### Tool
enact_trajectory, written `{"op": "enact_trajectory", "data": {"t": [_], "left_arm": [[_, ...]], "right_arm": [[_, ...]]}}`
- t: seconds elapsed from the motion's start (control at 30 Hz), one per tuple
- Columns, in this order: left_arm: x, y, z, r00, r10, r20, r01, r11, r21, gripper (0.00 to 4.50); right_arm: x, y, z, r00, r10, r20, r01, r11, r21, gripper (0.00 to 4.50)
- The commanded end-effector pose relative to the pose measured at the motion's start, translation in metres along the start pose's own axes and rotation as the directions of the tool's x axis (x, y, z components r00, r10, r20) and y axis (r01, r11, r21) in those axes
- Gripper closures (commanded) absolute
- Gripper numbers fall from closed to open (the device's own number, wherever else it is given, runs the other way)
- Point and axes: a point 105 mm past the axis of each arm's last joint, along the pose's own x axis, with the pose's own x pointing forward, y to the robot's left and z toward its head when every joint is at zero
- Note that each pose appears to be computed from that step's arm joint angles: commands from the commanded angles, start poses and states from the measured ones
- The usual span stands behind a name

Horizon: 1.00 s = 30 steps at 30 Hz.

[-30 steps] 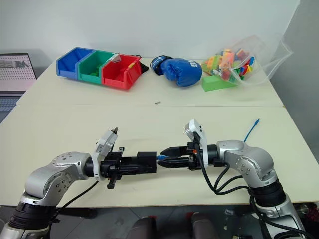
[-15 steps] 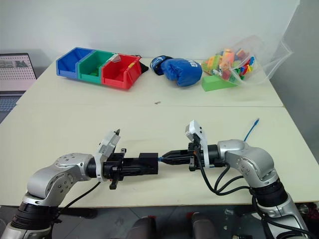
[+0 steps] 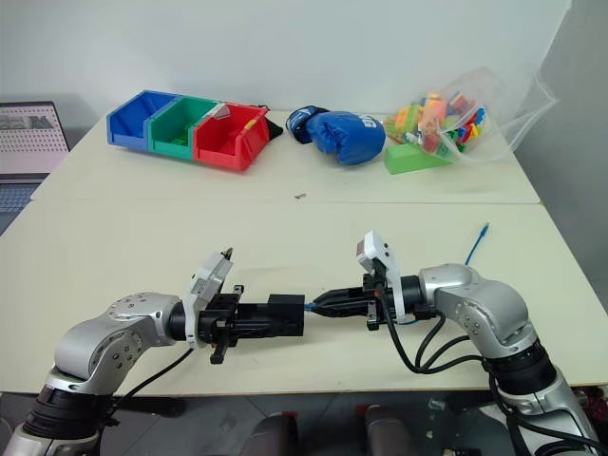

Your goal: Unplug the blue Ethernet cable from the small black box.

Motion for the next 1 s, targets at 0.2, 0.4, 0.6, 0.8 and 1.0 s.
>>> {"op": "enact_trajectory", "data": {"t": [0.2,0.4,0.6,0.8,1.0], "left_arm": [[-0.005,-0.004,0.016,0.999,-0.003,0.034,0.002,0.999,0.049,3.71],[-0.014,0.001,0.015,0.998,0.049,0.033,-0.051,0.998,0.048,3.71],[-0.041,0.013,0.009,0.973,0.226,0.040,-0.227,0.973,0.039,3.71],[-0.048,0.030,0.011,0.925,0.374,0.066,-0.379,0.921,0.088,3.71],[-0.043,0.043,0.018,0.891,0.439,0.115,-0.451,0.884,0.126,3.71]], "right_arm": [[-0.007,0.003,0.002,1.000,0.001,0.009,-0.001,1.000,-0.002,4.49],[-0.010,-0.016,0.003,0.996,-0.091,0.017,0.092,0.995,-0.030,4.49],[-0.030,-0.081,0.016,0.916,-0.392,0.084,0.397,0.916,-0.057,4.49],[-0.060,-0.178,0.024,0.556,-0.826,0.089,0.831,0.548,-0.097,4.49],[-0.071,-0.211,0.021,0.386,-0.921,0.054,0.916,0.376,-0.137,4.49]]}}
